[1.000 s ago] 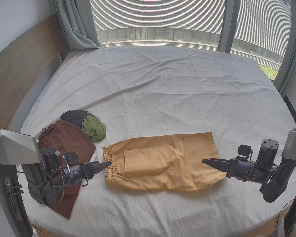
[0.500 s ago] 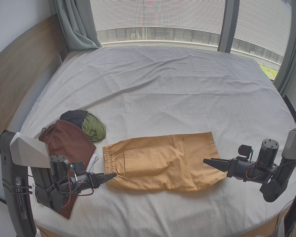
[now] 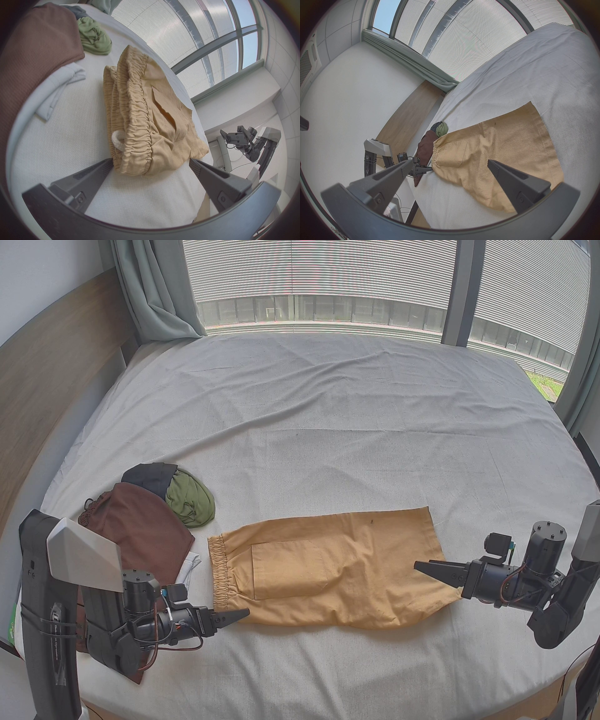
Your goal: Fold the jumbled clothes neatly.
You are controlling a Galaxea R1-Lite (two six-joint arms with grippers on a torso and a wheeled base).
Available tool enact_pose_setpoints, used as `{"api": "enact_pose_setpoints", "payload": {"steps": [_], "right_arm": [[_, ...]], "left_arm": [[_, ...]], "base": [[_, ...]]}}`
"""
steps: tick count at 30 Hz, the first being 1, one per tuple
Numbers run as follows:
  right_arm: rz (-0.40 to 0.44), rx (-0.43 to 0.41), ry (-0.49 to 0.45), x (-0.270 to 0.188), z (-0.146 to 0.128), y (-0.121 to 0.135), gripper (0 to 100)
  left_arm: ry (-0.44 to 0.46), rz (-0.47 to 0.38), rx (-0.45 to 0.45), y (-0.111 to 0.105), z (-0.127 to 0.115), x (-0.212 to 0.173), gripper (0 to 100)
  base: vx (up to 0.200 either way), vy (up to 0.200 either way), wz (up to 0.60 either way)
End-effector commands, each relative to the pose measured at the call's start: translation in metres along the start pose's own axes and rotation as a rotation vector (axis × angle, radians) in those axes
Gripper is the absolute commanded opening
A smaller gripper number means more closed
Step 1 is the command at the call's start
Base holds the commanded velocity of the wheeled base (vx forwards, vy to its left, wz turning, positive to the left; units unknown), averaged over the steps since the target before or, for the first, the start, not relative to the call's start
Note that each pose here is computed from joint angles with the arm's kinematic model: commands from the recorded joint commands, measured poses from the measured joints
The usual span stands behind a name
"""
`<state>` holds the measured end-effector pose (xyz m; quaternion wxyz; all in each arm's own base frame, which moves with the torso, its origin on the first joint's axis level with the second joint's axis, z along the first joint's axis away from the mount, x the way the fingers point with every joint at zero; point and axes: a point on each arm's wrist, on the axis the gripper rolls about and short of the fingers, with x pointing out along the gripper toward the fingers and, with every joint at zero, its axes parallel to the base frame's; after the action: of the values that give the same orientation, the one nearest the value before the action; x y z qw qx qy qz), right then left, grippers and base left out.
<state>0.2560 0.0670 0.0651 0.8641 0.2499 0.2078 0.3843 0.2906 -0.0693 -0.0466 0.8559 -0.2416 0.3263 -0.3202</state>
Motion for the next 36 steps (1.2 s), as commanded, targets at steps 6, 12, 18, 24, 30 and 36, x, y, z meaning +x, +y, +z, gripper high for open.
{"api": "enact_pose_setpoints", "payload": {"steps": [6, 12, 18, 24, 30, 36], "right_arm": [[0.004, 0.001, 0.009, 0.001, -0.002, 0.001, 100], [0.004, 0.001, 0.012, 0.001, -0.003, 0.001, 100], [0.003, 0.003, 0.014, 0.001, -0.003, 0.001, 100], [0.001, 0.004, 0.017, 0.001, -0.004, 0.001, 100], [0.002, 0.005, 0.019, 0.001, -0.005, 0.001, 100], [0.0, 0.009, 0.023, 0.002, -0.006, 0.0, 100]], "left_arm": [[-0.009, -0.025, -0.127, -0.006, 0.004, 0.011, 100], [-0.09, -0.075, -0.258, -0.024, 0.03, 0.003, 100], [-0.117, -0.097, -0.284, -0.031, 0.039, -0.001, 100], [-0.121, -0.093, -0.283, -0.03, 0.04, -0.001, 100], [-0.136, -0.065, -0.283, -0.027, 0.038, 0.001, 100], [-0.138, -0.057, -0.283, -0.027, 0.038, 0.002, 100]], "base": [[0.0, 0.0, 0.0], [0.0, 0.0, 0.0], [0.0, 0.0, 0.0], [0.0, 0.0, 0.0], [0.0, 0.0, 0.0], [0.0, 0.0, 0.0]]}}
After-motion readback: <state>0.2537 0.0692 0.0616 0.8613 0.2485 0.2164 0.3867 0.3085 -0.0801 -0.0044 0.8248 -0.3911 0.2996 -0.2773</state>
